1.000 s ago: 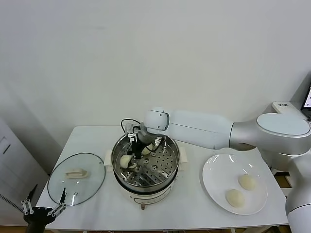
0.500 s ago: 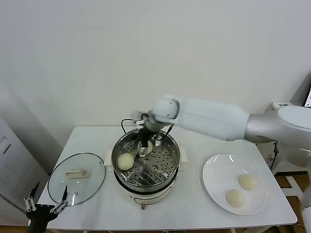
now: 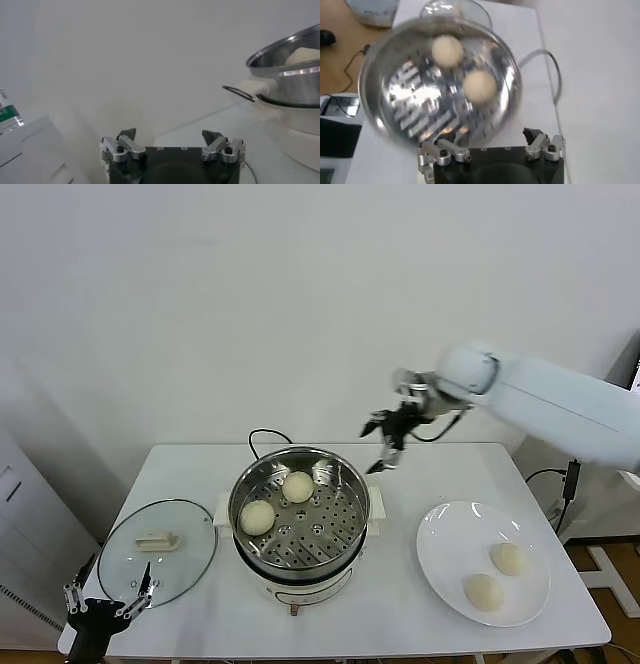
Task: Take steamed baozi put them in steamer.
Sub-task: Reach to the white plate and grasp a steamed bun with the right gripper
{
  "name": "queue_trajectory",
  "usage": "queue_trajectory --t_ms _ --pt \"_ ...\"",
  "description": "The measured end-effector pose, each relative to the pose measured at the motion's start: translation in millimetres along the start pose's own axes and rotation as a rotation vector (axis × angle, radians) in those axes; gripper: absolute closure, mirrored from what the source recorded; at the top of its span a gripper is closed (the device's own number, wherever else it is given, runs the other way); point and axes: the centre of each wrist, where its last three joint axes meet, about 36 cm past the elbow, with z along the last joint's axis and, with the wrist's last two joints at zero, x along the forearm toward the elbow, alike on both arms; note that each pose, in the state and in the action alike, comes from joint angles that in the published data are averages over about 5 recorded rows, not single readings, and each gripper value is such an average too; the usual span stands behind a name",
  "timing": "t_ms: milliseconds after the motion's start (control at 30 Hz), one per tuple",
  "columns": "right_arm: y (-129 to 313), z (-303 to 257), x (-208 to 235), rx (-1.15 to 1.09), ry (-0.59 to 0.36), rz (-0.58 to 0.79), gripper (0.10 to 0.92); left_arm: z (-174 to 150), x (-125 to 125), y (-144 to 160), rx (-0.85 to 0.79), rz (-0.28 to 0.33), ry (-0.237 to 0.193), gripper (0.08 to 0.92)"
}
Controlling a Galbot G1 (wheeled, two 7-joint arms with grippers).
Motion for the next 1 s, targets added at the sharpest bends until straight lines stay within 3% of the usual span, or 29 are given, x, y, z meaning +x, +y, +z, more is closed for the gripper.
queue_trajectory --t_ms 400,1000 --pt "63 99 -17 0.021 0.192 -0.145 0.2 1 4 -2 -0.01 0.011 0.004 0.177" --pt "136 157 -94 0.065 0.335 -0.286 0.2 2 5 -4 -0.016 0.019 0.009 0.177"
